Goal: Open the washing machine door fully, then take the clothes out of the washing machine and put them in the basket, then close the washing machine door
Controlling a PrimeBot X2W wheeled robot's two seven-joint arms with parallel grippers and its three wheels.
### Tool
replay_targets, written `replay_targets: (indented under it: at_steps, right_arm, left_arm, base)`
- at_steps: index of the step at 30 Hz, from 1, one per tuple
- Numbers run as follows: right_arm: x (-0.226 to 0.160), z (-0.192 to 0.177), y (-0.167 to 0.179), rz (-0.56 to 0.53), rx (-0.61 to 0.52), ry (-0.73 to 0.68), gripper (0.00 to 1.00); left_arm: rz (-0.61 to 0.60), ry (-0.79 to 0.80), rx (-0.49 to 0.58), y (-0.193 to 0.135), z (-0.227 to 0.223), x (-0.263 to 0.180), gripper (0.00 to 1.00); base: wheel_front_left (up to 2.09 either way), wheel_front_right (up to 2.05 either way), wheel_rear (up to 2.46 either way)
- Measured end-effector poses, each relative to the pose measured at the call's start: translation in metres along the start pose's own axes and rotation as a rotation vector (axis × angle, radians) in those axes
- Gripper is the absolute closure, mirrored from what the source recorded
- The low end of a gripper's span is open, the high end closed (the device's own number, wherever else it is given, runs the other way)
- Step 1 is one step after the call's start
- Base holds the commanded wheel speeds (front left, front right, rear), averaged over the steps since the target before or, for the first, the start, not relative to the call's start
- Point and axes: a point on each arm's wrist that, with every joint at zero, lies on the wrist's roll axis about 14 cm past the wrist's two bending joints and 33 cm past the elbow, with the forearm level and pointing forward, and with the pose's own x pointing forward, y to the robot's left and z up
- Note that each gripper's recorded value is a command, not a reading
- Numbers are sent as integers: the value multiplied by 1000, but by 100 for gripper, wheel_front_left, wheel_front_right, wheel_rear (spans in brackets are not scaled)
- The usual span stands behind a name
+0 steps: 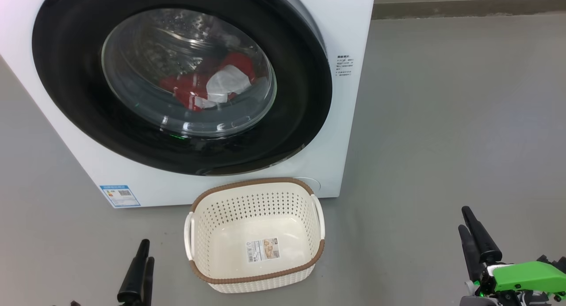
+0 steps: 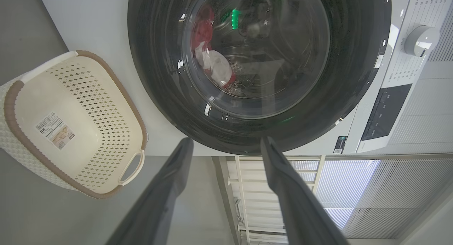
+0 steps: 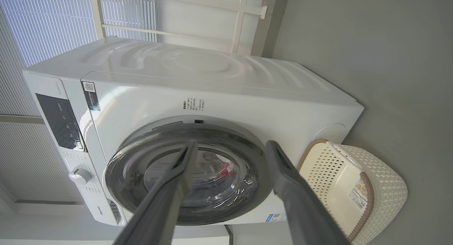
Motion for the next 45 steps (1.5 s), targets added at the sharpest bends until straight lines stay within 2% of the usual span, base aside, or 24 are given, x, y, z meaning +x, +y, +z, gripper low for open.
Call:
replay_targets:
  at_steps: [19,22,31,45]
  right_arm:
    - [2,-2,-1,-5,-170,7,0]
    - [2,-1,-1,-5,-219,7,0]
    - [2,-3,-1,-3,-379,21,0]
    - [2,-5,1,17,-578,34,0]
  left_arm:
    - [-12,-20,244,-5,3,0,0]
    - [-19,-24,276,-7,3,1,0]
    - [-37,-29,462,-13,1,2,0]
    - [-13,-18,697,-7,-7,-2,0]
  base:
    - [0,0,0]
    - [0,0,0]
    - [0,0,0]
    - [0,0,0]
